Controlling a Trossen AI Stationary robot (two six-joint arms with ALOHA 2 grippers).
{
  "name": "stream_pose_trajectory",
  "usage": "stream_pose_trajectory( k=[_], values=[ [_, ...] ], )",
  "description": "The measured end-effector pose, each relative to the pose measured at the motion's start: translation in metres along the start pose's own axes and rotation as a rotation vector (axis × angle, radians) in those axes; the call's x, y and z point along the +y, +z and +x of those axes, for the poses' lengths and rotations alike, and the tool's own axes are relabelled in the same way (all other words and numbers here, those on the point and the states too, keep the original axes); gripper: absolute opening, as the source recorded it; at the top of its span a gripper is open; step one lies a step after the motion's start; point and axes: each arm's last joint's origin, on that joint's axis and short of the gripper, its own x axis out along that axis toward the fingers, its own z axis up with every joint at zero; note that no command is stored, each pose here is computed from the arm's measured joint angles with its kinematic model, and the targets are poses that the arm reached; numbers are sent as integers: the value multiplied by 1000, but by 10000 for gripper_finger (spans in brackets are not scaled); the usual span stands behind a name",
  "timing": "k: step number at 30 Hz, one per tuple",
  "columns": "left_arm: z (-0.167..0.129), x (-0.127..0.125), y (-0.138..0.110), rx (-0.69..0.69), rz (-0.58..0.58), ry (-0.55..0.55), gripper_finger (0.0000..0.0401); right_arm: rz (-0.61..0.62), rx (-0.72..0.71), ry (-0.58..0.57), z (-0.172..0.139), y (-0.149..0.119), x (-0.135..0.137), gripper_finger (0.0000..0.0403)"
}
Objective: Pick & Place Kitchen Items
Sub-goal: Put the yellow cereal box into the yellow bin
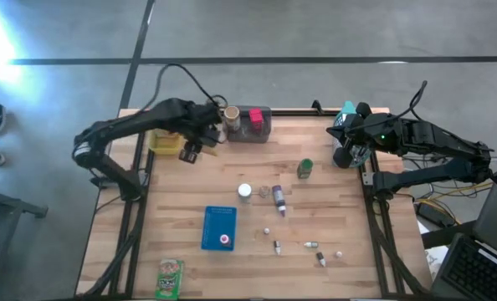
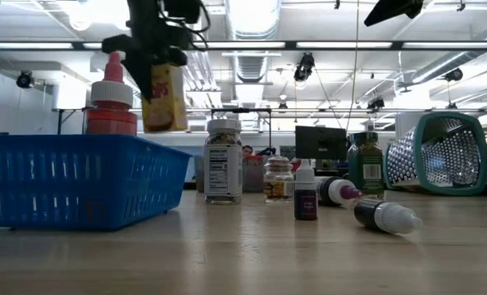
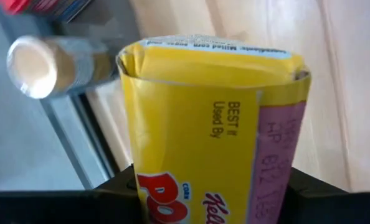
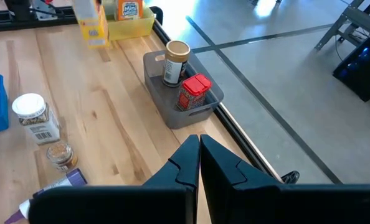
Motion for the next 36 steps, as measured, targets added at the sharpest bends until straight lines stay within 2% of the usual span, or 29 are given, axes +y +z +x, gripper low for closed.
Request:
stream_pose_trajectory(
  k=[10, 16, 22, 25, 28, 36],
  values=[
    [-4, -4, -58, 52, -124, 34, 181, -2, 0, 0, 0, 0, 0, 8],
    [-4, -12, -82, 87, -183, 30, 181, 0, 0, 0, 0, 0, 0, 8],
    [-4, -18, -98, 112, -225, 53, 181, -1, 0, 0, 0, 0, 0, 8],
    [-2, -19, -104, 177, -227, 97, 181, 0, 0, 0, 0, 0, 0, 8],
    [6, -20, -110, 249, -218, 117, 181, -2, 0, 0, 0, 0, 0, 8],
    [33, -22, -119, 303, -250, 111, 179, -2, 0, 0, 0, 0, 0, 8]
  ],
)
